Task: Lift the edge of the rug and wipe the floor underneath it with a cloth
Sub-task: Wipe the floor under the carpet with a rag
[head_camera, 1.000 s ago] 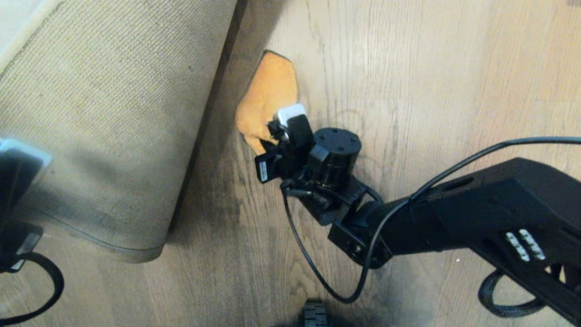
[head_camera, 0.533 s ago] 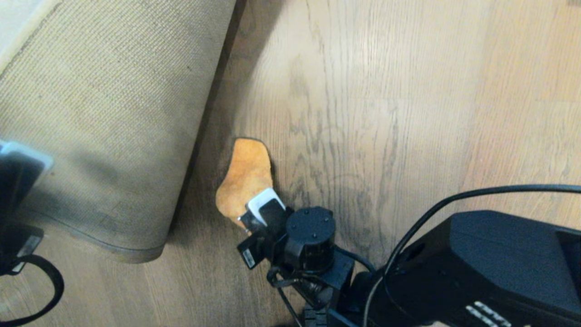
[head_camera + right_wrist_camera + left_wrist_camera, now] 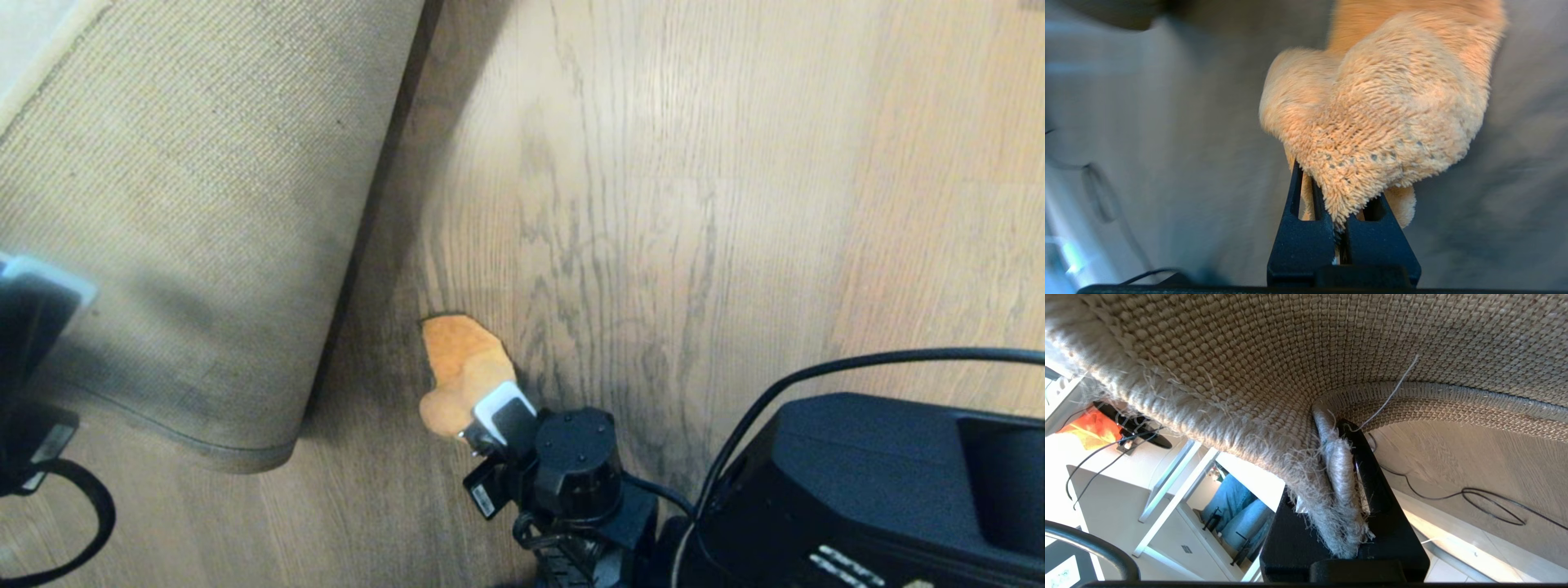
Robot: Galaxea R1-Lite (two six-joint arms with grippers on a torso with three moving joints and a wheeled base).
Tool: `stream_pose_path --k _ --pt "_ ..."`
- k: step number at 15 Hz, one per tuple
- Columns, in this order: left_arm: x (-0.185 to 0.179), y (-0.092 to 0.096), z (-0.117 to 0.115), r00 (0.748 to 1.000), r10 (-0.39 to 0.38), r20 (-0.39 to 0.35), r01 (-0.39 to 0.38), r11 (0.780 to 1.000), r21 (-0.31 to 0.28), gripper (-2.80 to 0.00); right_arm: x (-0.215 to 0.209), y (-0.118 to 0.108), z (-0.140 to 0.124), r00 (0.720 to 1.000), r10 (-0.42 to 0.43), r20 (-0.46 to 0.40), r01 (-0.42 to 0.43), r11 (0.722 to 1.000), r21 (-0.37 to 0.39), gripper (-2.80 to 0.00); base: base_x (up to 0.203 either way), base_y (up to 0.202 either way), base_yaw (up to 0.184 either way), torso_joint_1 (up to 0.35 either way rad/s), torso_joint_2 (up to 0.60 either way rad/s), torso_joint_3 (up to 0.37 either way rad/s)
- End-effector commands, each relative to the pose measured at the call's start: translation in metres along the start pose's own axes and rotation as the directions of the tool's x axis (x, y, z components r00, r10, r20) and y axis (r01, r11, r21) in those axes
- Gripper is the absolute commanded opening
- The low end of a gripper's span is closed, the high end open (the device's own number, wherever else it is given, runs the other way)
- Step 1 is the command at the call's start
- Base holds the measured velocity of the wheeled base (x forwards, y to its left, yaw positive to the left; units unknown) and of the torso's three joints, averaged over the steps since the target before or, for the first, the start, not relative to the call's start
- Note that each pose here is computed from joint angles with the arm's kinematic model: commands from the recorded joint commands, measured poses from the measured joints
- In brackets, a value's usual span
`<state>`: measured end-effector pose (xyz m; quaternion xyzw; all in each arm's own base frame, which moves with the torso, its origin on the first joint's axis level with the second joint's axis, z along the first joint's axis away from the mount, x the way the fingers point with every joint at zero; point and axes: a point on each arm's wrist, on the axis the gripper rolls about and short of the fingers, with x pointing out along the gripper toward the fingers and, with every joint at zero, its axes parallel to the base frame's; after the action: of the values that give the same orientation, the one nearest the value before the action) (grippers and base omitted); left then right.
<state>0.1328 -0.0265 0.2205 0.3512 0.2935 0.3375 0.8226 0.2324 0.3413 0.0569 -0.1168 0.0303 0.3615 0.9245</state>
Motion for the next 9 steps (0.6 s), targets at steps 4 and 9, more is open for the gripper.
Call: stream_pose_path --k 4,9 --pt "0.000 -0.001 0.000 1.000 0.006 -0.004 -0.006 1.000 0.007 -2.80 0.007 -0.056 0.018 0.989 -0.138 0.055 0.137 0.990 0.027 -2.80 0.000 0.000 0.000 0.000 0.00 0.000" --pt "0.000 -0.001 0.000 1.000 0.004 -0.003 -0.004 1.000 0.009 -2.80 0.020 -0.063 0.053 0.971 -0.165 0.172 0.157 0.986 0.059 -2.80 0.000 0.000 0.000 0.000 0.00 0.000"
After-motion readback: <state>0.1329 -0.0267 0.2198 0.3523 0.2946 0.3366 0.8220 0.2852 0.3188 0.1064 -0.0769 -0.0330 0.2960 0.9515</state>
